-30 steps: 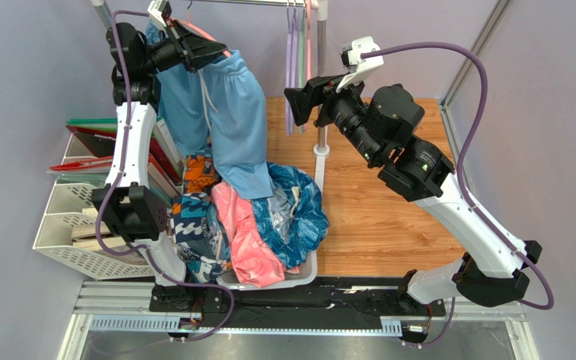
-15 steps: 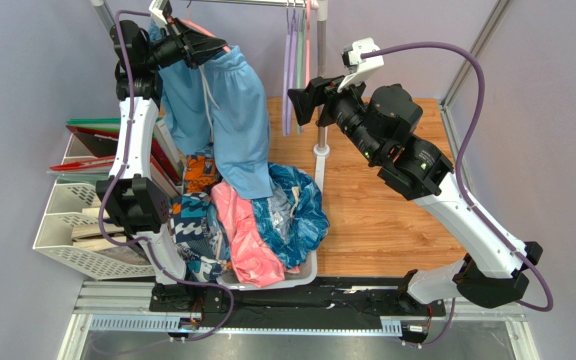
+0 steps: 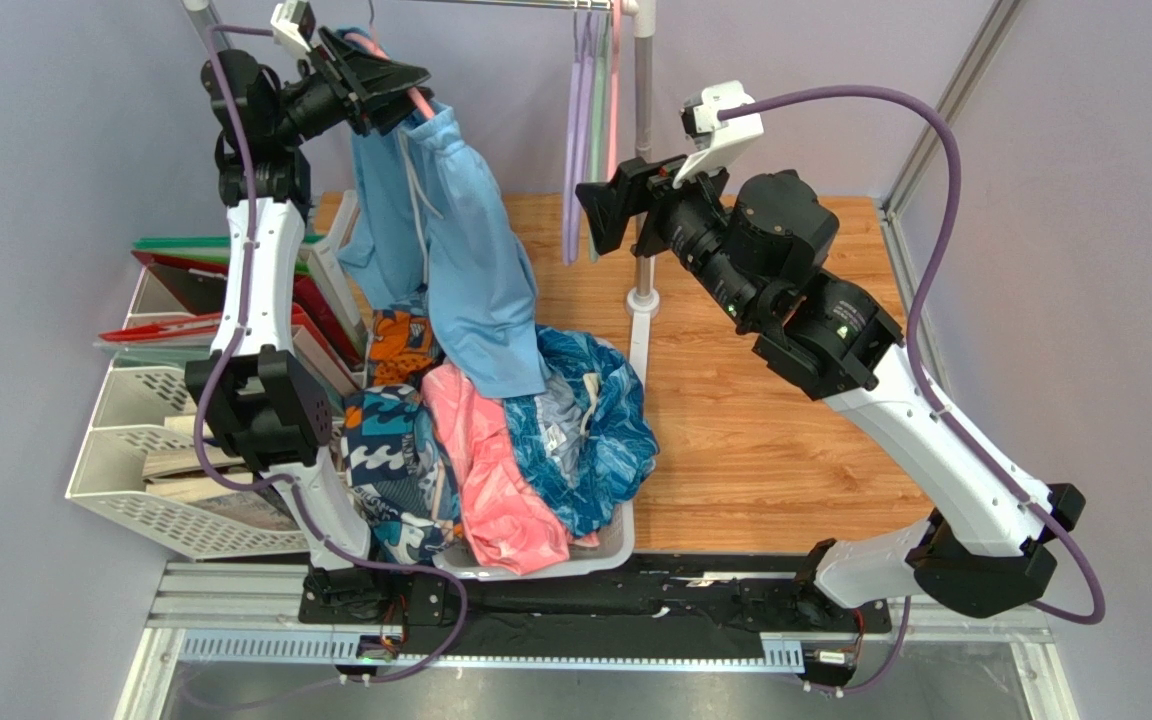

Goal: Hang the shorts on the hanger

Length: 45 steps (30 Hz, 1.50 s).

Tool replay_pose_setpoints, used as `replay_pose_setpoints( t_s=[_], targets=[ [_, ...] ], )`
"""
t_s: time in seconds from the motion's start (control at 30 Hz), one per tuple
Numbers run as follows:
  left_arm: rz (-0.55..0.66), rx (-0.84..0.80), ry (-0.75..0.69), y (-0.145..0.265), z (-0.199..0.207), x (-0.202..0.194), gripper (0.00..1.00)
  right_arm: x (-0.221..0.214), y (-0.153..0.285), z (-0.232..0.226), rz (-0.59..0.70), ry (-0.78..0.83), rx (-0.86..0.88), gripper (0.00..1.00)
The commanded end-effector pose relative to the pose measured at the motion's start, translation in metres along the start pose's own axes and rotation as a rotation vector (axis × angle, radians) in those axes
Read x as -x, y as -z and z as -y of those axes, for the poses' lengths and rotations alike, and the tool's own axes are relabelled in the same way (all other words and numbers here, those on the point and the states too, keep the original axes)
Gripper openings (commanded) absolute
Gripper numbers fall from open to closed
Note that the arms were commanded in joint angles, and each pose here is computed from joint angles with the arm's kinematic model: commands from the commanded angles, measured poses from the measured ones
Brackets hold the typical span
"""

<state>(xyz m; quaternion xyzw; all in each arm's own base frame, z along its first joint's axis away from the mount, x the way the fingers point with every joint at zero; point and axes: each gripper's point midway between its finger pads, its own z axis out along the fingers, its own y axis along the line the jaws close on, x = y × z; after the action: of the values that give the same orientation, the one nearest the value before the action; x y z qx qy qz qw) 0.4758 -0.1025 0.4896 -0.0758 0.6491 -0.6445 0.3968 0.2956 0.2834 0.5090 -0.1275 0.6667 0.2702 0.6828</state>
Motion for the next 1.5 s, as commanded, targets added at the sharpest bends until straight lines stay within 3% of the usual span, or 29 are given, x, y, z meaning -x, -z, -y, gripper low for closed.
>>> replay_pose_setpoints(
  t_s=[0.0,0.1,0.27,0.37,0.4,0.57,0.63,0.67,0.73,0.77,0.8,0.83,0.87,0.93,1.0,1.1,1.17,1.3,1.47],
  targets=[
    [0.095,-0.013,-0.236,0.026,0.053,-0.001,0.9,0.022,0.014,0.0,0.057,-0.028,0.017,0.76],
    [0.115,0.029,-0.38,0.038,0.065,-0.012,0.99,0.019,0.018,0.003,0.048,-0.014,0.013,0.76],
    [0.163,0.174,-0.609,0.069,0.075,-0.036,0.99,0.014,0.033,0.01,0.033,0.011,0.011,0.76],
    [0.182,0.292,-0.84,0.093,0.072,-0.051,0.99,0.004,0.039,0.013,0.012,0.034,0.013,0.76],
    [0.198,0.329,-1.028,0.105,0.086,-0.059,0.99,-0.001,0.041,0.014,0.001,0.04,0.012,0.76],
    [0.169,0.465,-1.295,0.133,0.071,-0.084,0.99,-0.016,0.048,0.018,-0.038,0.056,0.014,0.75],
    [0.036,0.435,-1.325,0.138,0.066,-0.11,0.99,-0.021,0.048,0.018,-0.051,0.062,0.018,0.75],
    [-0.072,0.362,-1.442,0.134,0.066,-0.128,0.99,-0.024,0.049,0.017,-0.06,0.073,0.023,0.76],
    [-0.195,0.354,-1.492,0.138,0.057,-0.158,0.99,-0.027,0.049,0.019,-0.07,0.079,0.019,0.75],
    [-0.276,0.332,-1.635,0.134,0.056,-0.174,0.99,-0.029,0.05,0.019,-0.074,0.086,0.02,0.75],
    [-0.328,0.342,-1.688,0.133,0.049,-0.182,0.99,-0.03,0.05,0.021,-0.075,0.085,0.016,0.75],
    [-0.431,0.287,-1.737,0.125,0.035,-0.21,0.99,-0.035,0.05,0.021,-0.085,0.09,0.016,0.75],
    [-0.489,0.358,-1.861,0.128,0.021,-0.204,0.99,-0.037,0.05,0.021,-0.092,0.092,0.018,0.75],
    [-0.637,0.359,-1.943,0.123,-0.013,-0.226,0.99,-0.041,0.052,0.023,-0.103,0.094,0.012,0.75],
    [-0.797,0.445,-2.009,0.121,-0.051,-0.224,0.98,-0.044,0.053,0.024,-0.112,0.097,0.011,0.75],
    [-0.969,0.524,-2.027,0.114,-0.089,-0.22,0.85,-0.044,0.057,0.027,-0.111,0.105,0.0,0.75],
    [-1.021,0.557,-2.05,0.108,-0.103,-0.213,0.77,-0.042,0.06,0.03,-0.107,0.111,-0.006,0.75],
    [-1.093,0.622,-2.05,0.087,-0.141,-0.195,0.68,-0.041,0.061,0.032,-0.103,0.114,-0.018,0.75],
    [-1.135,0.881,-1.998,0.084,-0.19,-0.132,0.6,-0.037,0.065,0.037,-0.094,0.121,-0.032,0.75]
  ],
)
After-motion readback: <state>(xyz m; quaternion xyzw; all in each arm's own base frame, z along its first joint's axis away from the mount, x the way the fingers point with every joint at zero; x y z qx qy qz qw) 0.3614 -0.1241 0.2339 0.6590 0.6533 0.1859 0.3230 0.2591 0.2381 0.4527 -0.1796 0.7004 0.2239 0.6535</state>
